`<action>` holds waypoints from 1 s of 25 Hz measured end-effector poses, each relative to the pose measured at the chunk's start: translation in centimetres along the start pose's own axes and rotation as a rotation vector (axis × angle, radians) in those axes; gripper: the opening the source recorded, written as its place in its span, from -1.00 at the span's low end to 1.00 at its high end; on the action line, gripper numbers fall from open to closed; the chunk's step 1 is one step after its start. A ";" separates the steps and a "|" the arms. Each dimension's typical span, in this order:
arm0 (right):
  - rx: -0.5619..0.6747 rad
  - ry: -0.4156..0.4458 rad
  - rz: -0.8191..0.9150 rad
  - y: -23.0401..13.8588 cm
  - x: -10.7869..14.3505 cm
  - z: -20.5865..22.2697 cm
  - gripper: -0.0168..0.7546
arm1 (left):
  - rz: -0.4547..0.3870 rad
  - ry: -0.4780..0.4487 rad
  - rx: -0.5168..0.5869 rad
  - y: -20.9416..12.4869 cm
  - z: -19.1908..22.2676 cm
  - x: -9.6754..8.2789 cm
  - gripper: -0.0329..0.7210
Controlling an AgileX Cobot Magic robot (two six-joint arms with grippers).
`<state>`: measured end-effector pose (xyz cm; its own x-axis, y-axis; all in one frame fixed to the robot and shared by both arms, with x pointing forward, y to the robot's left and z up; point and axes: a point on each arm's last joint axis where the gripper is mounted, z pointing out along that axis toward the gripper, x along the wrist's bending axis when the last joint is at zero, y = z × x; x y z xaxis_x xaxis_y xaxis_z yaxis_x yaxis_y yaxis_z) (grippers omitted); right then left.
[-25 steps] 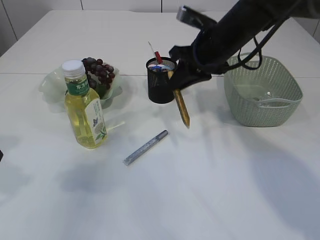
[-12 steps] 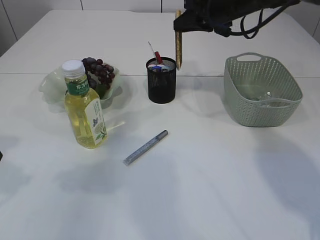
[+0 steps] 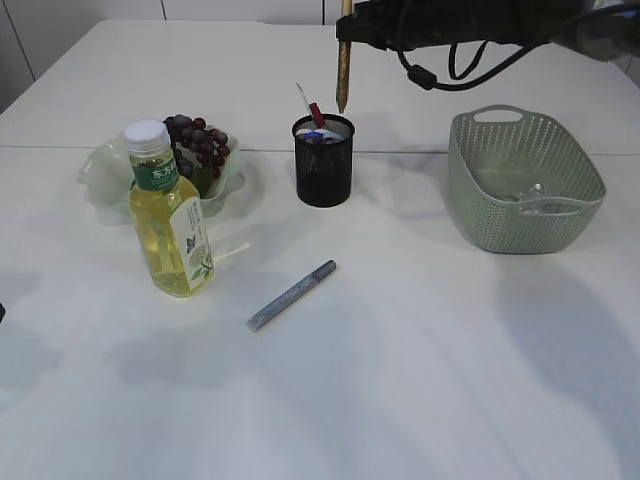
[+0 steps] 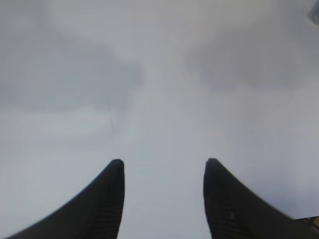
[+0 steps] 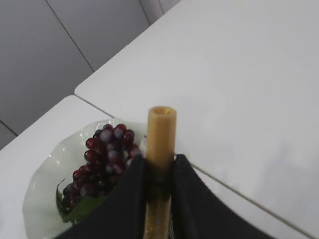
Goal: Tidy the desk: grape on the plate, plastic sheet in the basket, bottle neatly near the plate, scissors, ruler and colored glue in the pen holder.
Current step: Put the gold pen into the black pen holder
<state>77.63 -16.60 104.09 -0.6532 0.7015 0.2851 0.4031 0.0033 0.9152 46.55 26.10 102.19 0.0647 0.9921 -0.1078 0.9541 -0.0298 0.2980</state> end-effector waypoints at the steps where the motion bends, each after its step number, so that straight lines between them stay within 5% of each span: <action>1: -0.018 -0.008 -0.016 -0.1 -0.3 0.3 -0.66 | 0.000 0.000 0.000 0.0 0.0 0.0 0.07; 7: -0.110 -0.015 -0.079 -1.0 -1.5 1.5 -0.66 | 0.000 0.000 0.002 0.0 0.0 0.0 0.07; 17: -0.095 -0.024 -0.126 -3.6 -2.8 2.9 -0.64 | 0.000 0.000 0.002 0.0 0.0 0.0 0.07; 25: -0.075 0.029 -0.126 -4.3 -2.6 3.2 -0.24 | 0.001 0.002 0.002 0.0 0.0 0.0 0.07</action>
<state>79.63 -16.16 98.54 -0.7140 0.6781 0.1742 0.2687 0.0357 0.9626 46.53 26.12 102.19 0.0654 0.9922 -0.1060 0.9545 -0.0312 0.2965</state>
